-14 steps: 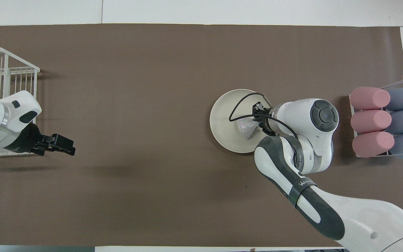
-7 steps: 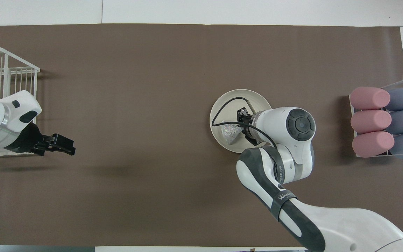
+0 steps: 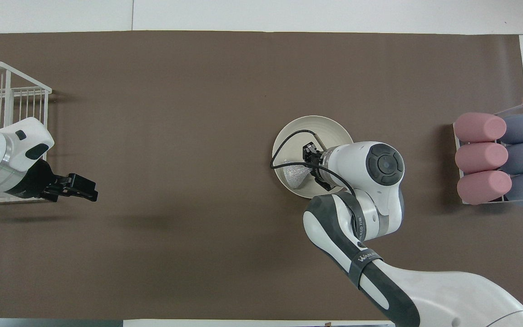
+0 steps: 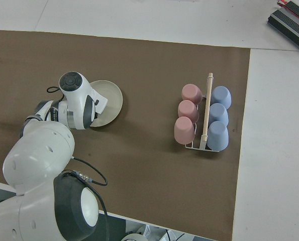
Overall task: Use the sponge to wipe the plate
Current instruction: 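Rub the sponge around the plate surface with the right gripper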
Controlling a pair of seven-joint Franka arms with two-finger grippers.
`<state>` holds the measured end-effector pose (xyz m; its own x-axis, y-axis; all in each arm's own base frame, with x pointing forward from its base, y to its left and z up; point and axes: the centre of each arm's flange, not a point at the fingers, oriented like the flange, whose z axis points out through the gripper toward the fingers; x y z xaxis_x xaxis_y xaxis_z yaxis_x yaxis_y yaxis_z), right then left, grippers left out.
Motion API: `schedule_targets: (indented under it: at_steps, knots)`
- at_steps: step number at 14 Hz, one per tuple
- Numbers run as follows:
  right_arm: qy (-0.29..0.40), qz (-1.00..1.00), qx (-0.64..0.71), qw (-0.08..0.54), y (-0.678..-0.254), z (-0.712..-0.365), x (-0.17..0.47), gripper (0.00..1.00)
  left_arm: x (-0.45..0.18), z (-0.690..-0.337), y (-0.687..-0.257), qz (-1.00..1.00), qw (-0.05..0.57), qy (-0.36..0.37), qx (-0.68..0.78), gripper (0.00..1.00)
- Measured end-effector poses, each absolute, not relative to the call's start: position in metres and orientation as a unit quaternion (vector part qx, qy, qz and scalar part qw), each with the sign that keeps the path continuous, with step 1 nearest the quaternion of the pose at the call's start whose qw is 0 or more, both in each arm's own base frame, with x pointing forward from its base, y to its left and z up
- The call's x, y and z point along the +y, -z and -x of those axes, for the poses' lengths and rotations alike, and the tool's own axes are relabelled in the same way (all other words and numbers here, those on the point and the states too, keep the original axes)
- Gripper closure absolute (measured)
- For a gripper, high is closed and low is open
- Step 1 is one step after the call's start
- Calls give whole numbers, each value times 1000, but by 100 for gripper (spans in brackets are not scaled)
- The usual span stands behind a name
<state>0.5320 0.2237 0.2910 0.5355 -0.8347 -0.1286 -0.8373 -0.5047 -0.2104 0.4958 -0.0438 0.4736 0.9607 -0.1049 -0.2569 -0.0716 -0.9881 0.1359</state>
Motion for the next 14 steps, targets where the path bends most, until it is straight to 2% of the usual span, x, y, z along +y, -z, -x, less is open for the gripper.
schedule_targets:
  at_steps: [4, 8, 14]
  knots:
    - [11, 881, 456, 123, -290, -554, 160, 89, -45, -496, -474, -988, 62, 132, -45, 0]
    - [10, 877, 465, 123, -290, -553, 162, 89, -47, -496, -474, -988, 62, 132, -46, 0]
    - [-16, 848, 514, 124, -290, -515, 260, 89, -49, -496, -474, -988, 61, 132, -47, 0]
